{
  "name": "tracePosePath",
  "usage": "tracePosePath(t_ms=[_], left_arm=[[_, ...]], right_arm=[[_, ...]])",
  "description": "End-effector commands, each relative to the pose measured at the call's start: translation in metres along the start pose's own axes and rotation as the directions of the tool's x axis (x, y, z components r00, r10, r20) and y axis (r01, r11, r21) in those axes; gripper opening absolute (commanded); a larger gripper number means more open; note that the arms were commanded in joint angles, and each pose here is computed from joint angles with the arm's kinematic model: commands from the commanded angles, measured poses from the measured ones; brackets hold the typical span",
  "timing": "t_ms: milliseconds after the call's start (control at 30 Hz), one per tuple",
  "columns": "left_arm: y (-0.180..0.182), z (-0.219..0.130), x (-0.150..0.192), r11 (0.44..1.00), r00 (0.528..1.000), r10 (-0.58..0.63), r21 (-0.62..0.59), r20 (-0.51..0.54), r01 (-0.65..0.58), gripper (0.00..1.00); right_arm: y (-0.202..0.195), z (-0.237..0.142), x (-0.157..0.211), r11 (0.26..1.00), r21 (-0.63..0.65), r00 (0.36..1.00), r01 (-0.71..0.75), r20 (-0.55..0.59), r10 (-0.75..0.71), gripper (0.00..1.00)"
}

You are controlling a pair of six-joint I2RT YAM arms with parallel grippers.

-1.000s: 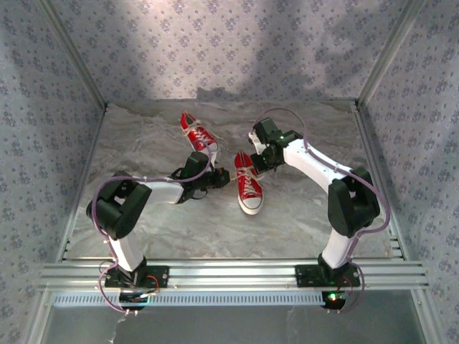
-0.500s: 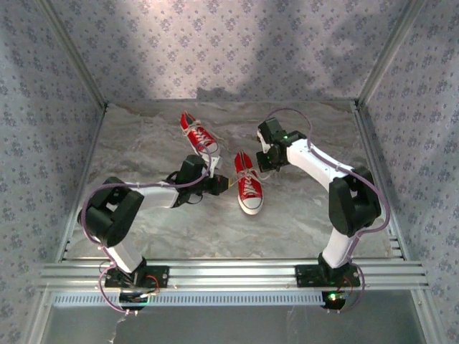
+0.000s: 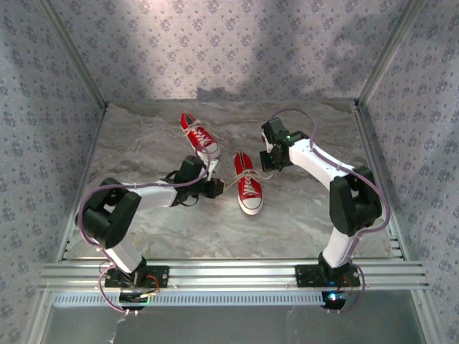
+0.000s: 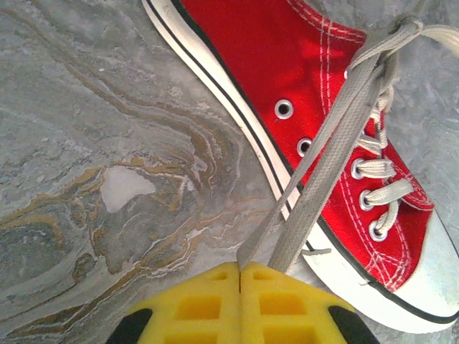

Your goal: Tie the shoes

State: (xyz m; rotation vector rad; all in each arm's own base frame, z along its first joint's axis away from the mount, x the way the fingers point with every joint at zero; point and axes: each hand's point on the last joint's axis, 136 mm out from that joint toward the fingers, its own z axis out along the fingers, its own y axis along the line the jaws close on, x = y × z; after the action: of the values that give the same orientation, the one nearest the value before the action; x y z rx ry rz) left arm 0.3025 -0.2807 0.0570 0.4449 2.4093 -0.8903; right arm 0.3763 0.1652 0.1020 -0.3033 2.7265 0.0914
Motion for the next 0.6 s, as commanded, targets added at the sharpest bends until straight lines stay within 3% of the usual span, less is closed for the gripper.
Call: tracePosePath(t_ms=[0, 567], left_arm=[[0.011, -0.008, -0.004, 0.999, 1.000, -0.015, -0.048, 0.005, 0.015, 0.00], [0.026, -0.017, -0.004, 0.994, 0.998, -0.048, -0.092, 0.036, 0.052, 0.00]], right_arm=[[-0.015, -0.001, 0.004, 0.998, 0.051, 0.999, -0.045, 0.000, 0.045, 0.00], [-0.037, 0.001, 0.013, 0.987, 0.123, 0.994, -0.107, -0.021, 0.110, 0.00]])
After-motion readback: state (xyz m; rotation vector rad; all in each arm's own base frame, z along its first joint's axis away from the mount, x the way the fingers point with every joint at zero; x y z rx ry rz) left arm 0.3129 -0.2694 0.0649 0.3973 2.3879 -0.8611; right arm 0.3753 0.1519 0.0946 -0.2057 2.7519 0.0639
